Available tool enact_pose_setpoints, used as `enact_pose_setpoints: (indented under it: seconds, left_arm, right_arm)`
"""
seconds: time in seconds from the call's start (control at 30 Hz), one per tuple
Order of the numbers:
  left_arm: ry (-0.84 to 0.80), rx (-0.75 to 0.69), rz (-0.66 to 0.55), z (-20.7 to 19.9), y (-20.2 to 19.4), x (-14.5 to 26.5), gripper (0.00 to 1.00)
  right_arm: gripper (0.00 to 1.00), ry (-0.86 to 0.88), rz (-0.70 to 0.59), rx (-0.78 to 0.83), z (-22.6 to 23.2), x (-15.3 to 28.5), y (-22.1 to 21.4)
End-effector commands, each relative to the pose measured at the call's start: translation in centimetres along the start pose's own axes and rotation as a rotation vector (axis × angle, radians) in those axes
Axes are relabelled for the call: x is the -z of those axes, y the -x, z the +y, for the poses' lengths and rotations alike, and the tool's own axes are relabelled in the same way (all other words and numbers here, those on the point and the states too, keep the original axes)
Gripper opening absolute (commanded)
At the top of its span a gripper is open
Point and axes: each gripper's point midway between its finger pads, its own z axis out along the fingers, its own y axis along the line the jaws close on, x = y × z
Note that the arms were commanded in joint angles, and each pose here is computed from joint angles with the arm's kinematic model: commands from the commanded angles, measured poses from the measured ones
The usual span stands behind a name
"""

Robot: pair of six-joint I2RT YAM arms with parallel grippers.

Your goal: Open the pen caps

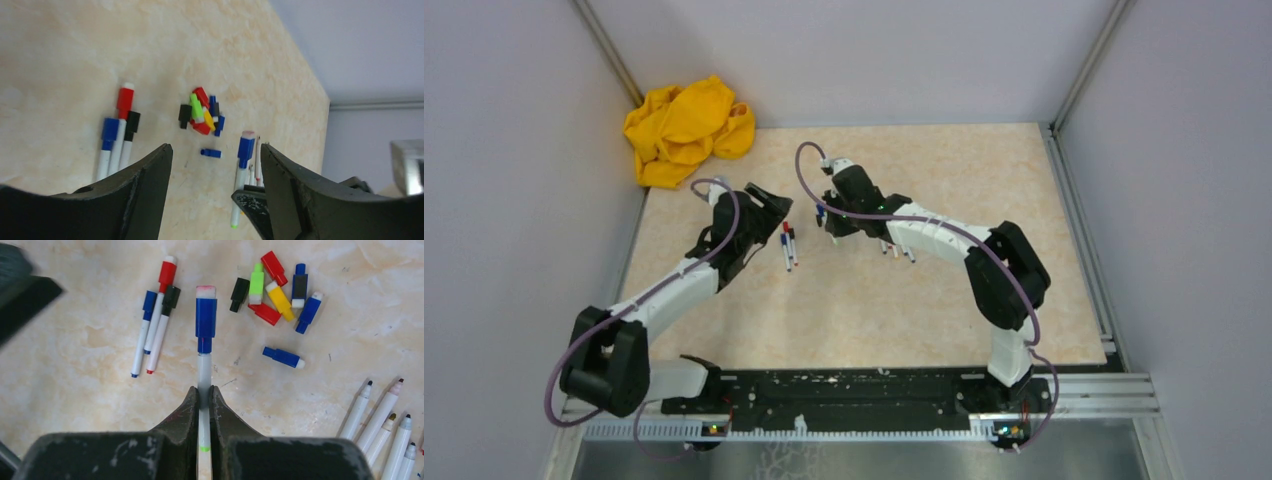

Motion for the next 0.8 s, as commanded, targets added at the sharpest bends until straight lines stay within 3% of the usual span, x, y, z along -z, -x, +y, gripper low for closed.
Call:
enact_pose_setpoints:
  seconds: [0.0, 0.2, 0.47, 0.77]
  left_arm:
    - [-0.187, 0.037, 0.203, -4.7, -3.5, -1.2, 0.71]
    - [-0.238, 0.094, 0.374, -5.4, -7.3, -2.7, 0.71]
    - [-0.249, 0.126, 0.410, -5.7, -8.4, -3.8, 0.68]
    - [-0.284, 0.134, 0.441, -5.7, -9.4, -4.4, 0.39]
  right_arm:
    - [0.00, 0.119, -0.108, -0.025, 1.5, 2.3, 3.2]
    - [0.00, 0.169, -0.100, -0.030, 1.7, 2.8, 3.3]
    - [0.00, 0.204, -0.085, -0.022, 2.3, 3.1, 3.0]
    - [0.00, 0.201, -0.065, -0.020, 2.1, 3.2, 2.4]
